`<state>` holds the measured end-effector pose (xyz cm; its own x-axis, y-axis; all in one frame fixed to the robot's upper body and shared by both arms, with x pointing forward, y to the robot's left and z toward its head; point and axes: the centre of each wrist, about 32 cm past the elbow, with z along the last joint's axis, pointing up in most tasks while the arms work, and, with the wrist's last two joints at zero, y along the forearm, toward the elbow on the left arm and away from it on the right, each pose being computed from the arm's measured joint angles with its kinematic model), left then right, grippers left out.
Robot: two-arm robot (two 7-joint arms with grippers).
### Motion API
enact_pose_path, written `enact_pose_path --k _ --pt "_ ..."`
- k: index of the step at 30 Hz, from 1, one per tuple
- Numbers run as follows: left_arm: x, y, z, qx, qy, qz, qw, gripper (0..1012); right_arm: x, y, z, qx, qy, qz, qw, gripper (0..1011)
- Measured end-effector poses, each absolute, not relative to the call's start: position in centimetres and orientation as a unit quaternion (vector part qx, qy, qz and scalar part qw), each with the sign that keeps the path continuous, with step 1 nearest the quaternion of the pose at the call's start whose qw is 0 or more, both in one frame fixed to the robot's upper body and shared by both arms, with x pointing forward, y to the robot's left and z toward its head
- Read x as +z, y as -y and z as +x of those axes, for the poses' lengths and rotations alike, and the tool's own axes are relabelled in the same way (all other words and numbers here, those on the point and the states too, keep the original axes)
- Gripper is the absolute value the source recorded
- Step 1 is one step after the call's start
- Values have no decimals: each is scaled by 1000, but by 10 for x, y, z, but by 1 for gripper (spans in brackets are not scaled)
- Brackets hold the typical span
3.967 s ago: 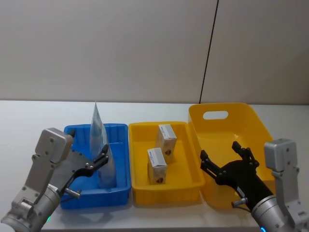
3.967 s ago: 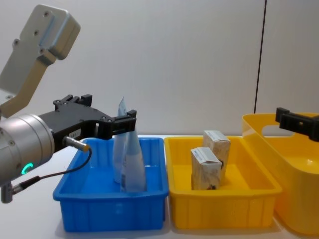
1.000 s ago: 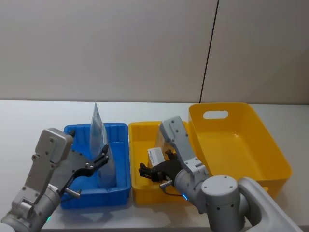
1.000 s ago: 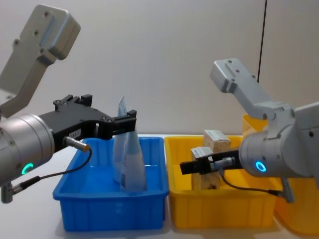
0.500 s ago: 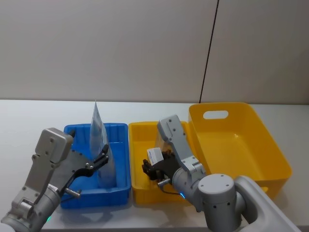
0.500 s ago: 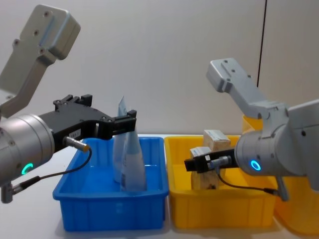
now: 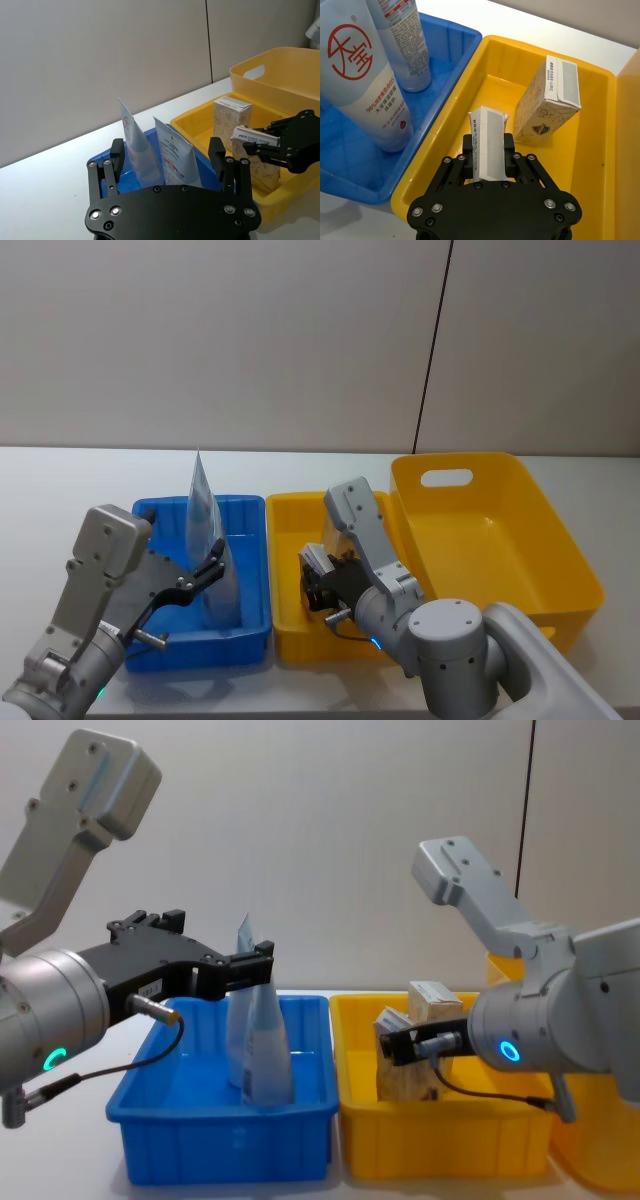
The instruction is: Bimanual collaborative sorting of washing and personal care products
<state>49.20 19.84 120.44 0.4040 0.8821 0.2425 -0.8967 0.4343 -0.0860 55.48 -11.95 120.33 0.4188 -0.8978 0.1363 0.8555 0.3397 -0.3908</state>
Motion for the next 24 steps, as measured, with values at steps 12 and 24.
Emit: enact_pose_path --k 12,24 --pt "1204 -198 492 531 126 29 837 1001 1208 120 554 -537 -40 -191 821 300" --pt "1204 -198 492 531 126 29 837 1001 1235 126 550 -541 5 -136 830 300"
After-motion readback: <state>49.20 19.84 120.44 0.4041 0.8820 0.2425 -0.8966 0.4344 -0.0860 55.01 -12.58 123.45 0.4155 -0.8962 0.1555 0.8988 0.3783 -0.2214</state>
